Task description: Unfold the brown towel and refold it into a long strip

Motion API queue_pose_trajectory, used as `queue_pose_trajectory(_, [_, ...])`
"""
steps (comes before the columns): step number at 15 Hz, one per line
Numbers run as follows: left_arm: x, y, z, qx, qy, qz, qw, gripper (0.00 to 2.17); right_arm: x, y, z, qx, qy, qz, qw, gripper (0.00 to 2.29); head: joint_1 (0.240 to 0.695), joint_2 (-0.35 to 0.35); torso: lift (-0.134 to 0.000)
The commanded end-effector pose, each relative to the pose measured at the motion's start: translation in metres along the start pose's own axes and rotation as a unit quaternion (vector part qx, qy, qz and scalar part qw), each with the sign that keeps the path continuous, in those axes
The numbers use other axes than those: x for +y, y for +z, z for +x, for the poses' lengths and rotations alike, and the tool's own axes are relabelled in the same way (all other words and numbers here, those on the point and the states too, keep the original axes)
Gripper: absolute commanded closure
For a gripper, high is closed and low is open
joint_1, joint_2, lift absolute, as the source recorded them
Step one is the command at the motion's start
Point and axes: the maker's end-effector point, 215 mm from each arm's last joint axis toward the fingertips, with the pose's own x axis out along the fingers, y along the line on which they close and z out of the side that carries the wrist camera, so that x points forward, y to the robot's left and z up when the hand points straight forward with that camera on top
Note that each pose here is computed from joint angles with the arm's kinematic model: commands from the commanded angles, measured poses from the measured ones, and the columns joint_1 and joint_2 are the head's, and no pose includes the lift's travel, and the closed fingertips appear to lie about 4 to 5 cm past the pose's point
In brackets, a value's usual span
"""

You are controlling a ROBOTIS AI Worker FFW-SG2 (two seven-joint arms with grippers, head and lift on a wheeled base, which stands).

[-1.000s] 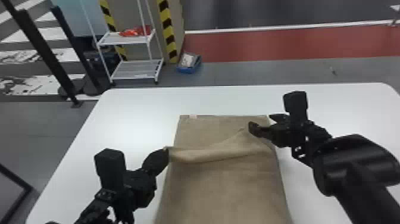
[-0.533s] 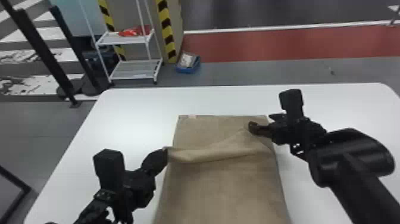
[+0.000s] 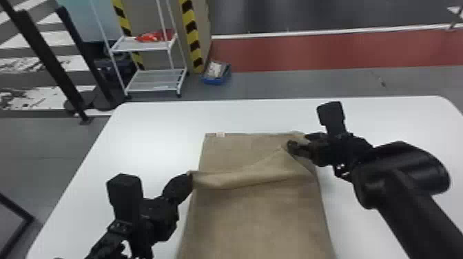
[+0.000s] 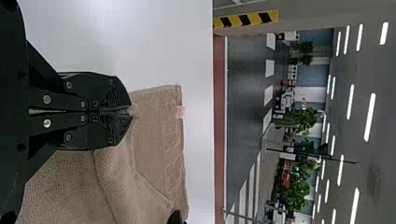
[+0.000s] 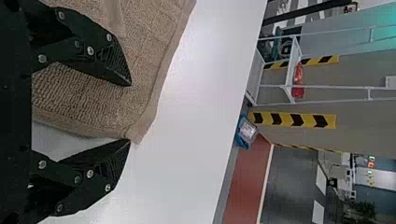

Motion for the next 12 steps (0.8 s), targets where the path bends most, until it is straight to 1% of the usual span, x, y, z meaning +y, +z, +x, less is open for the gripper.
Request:
queue_pose_trajectory(1, [-0.001, 0.0, 0.0, 0.0, 0.0, -0.002, 1.0, 1.44, -0.002, -0.012, 0.0, 0.029, -0.001, 0.004, 0.9996, 0.53, 0.695, 0.144, -0.123])
queue_pose_trajectory(2, [-0.001, 0.0, 0.0, 0.0, 0.0, -0.003, 1.0, 1.44, -0.002, -0.014, -0.001, 0.034, 0.002, 0.001, 0.9994, 0.54, 0.695, 0.144, -0.123])
queue_pose_trajectory(4, [-0.001, -0.001, 0.002, 0.0, 0.001, -0.004, 1.0, 1.44, -0.002, -0.019, -0.001, 0.034, 0.003, 0.003, 0.9994, 0.85, 0.695, 0.14, -0.123])
queue_pose_trajectory(5, [-0.001, -0.002, 0.002, 0.001, 0.0, -0.005, 1.0, 1.44, -0.001, -0.02, -0.001, 0.032, 0.003, 0.004, 0.9995, 0.94, 0.695, 0.139, -0.123])
queue_pose_trajectory(6, [-0.002, -0.002, 0.002, 0.001, 0.0, -0.005, 1.0, 1.44, 0.0, -0.02, -0.002, 0.024, 0.004, 0.005, 0.9997, 0.94, 0.695, 0.138, -0.123])
queue_pose_trajectory(7, [-0.002, -0.002, 0.002, 0.001, 0.0, -0.006, 1.0, 1.44, -0.001, -0.019, -0.003, 0.016, 0.003, 0.003, 0.9999, 1.11, 0.695, 0.137, -0.123])
queue_pose_trajectory(8, [-0.002, -0.002, 0.002, 0.001, 0.001, -0.006, 1.0, 1.44, 0.0, -0.012, -0.005, 0.005, 0.004, 0.004, 1.0, 1.45, 0.695, 0.137, -0.123])
queue_pose_trajectory(9, [-0.002, -0.001, 0.002, -0.001, 0.001, -0.006, 1.0, 1.44, -0.004, -0.002, -0.01, -0.008, -0.001, 0.004, 1.0, 1.57, 0.695, 0.137, -0.123])
queue_pose_trajectory(11, [-0.002, 0.0, 0.0, -0.001, 0.002, -0.005, 1.0, 1.44, -0.011, 0.007, -0.021, -0.026, -0.01, 0.006, 0.9996, 1.66, 0.695, 0.136, -0.123])
queue_pose_trajectory(12, [-0.001, 0.001, -0.001, -0.002, 0.003, -0.005, 1.0, 1.44, -0.023, 0.01, -0.031, -0.036, -0.02, 0.008, 0.9991, 1.66, 0.695, 0.134, -0.123])
